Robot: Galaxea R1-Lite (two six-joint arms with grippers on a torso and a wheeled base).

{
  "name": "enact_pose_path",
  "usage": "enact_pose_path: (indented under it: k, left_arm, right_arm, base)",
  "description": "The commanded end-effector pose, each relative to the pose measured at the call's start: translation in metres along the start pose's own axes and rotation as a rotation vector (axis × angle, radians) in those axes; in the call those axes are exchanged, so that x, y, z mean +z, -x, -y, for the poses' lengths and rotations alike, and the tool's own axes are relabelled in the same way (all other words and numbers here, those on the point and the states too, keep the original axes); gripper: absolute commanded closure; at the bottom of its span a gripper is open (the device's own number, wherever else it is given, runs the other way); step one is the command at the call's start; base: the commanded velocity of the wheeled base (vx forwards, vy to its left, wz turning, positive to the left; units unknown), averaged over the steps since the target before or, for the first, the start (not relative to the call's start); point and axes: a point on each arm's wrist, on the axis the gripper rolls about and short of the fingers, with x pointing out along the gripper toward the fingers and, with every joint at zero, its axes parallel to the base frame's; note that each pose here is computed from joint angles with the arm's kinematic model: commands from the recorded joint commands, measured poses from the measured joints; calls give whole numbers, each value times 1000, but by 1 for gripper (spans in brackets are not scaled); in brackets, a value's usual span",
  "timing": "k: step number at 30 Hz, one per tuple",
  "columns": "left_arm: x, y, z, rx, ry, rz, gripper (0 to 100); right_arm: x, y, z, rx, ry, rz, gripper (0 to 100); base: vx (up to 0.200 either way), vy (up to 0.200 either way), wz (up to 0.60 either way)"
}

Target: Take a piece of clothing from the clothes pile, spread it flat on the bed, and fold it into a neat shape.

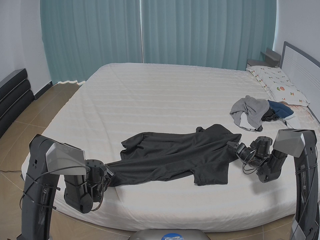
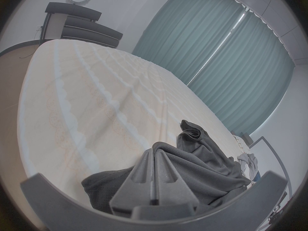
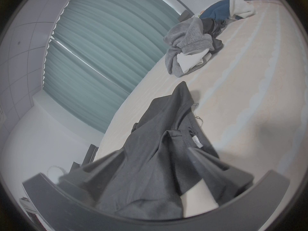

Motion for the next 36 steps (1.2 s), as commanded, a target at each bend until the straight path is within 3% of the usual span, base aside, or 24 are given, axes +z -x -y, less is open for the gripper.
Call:
enact_pose_path:
  k: [1,4,7,14,36]
  left_arm:
    - [-2,0,-1,3,-4,-6,100]
    - [-3,0,-1,3,-6,-8,100]
    - [-3,1,-1,4,-11,-8,100]
    - [-4,0,-2,15,-11,1,100]
    - [-4,0,-2,14,-12,2,100]
  right_arm:
    - [28,29,-3,16,-23,-22,0]
    - [28,38,-4,30,-31,-62,0]
    - [7,46,-10,36,-24,-159,0]
    - [-34,55,-13,2,101,-319,0]
    - [-62,50,-22,-9,156,-374,0]
  base:
    - [0,0,0]
    - [0,0,0]
    - [0,0,0]
    - [0,0,0]
    - [0,0,0]
